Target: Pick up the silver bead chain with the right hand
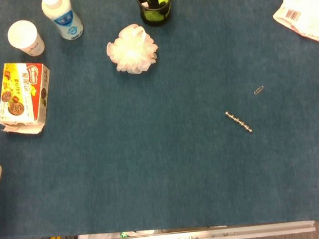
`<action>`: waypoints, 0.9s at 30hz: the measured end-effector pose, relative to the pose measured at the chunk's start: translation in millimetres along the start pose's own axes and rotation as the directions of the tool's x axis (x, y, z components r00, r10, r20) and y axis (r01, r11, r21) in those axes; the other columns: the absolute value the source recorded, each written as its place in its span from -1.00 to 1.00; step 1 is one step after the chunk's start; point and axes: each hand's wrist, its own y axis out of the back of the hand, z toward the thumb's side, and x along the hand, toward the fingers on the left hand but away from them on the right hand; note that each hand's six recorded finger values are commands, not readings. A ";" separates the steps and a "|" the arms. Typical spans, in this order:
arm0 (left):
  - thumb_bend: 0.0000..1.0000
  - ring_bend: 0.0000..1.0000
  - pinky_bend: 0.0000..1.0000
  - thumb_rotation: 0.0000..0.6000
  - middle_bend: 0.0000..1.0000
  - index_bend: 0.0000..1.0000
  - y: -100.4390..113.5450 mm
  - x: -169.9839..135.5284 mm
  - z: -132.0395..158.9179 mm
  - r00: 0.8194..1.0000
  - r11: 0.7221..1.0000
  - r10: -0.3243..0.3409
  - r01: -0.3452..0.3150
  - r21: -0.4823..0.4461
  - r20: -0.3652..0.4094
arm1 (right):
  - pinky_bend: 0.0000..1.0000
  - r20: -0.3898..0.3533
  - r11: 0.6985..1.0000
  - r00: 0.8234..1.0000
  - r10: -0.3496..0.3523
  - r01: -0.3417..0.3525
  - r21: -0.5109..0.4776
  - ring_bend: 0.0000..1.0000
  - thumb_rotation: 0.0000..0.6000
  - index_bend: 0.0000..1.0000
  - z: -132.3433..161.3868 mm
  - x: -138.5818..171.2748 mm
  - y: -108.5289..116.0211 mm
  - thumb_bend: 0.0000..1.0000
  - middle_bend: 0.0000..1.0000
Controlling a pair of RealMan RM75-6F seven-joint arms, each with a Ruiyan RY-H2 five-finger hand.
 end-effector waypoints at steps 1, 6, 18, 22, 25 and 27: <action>-0.45 -0.95 -1.00 1.00 -0.94 -0.99 0.0 0.1 -0.8 1.000 1.000 -0.001 0.001 0.001 -0.003 | 0.33 -0.002 1.000 1.000 0.000 0.000 0.000 0.04 1.00 0.11 1.0 -0.7 0.0 -0.77 0.10; -0.45 -0.95 -1.00 1.00 -0.94 -0.99 0.6 0.0 -3.3 1.000 1.000 -0.003 0.003 -0.002 -0.012 | 0.33 -0.020 1.000 1.000 -0.005 0.005 -0.002 0.03 1.00 0.11 6.0 -2.6 1.1 -0.77 0.10; -0.45 -0.95 -1.00 1.00 -0.94 -0.99 -1.6 2.1 -6.9 1.000 1.000 -0.019 0.019 0.004 -0.020 | 0.33 -0.199 0.997 0.980 0.013 0.002 0.076 0.03 1.00 0.11 43.1 -20.7 5.4 -0.76 0.10; -0.45 -0.95 -1.00 1.00 -0.94 -0.99 -2.4 2.1 -8.6 0.999 1.000 -0.028 0.028 -0.001 -0.026 | 0.33 -0.292 0.989 0.954 0.067 -0.025 0.146 0.04 1.00 0.11 65.6 -35.0 -0.6 -0.76 0.10; -0.45 -0.95 -1.00 1.00 -0.94 -0.99 -2.5 0.7 -11.3 0.999 1.000 -0.031 0.031 -0.002 -0.038 | 0.33 -0.343 0.977 0.932 0.120 -0.049 0.209 0.10 1.00 0.11 80.1 -45.5 -8.3 -0.76 0.13; -0.45 -0.95 -1.00 1.00 -0.94 -0.99 -2.4 -0.7 -13.4 0.998 0.999 -0.033 0.033 -0.004 -0.048 | 0.35 -0.371 0.966 0.915 0.155 -0.062 0.251 0.19 1.00 0.11 89.3 -52.1 -14.3 -0.76 0.20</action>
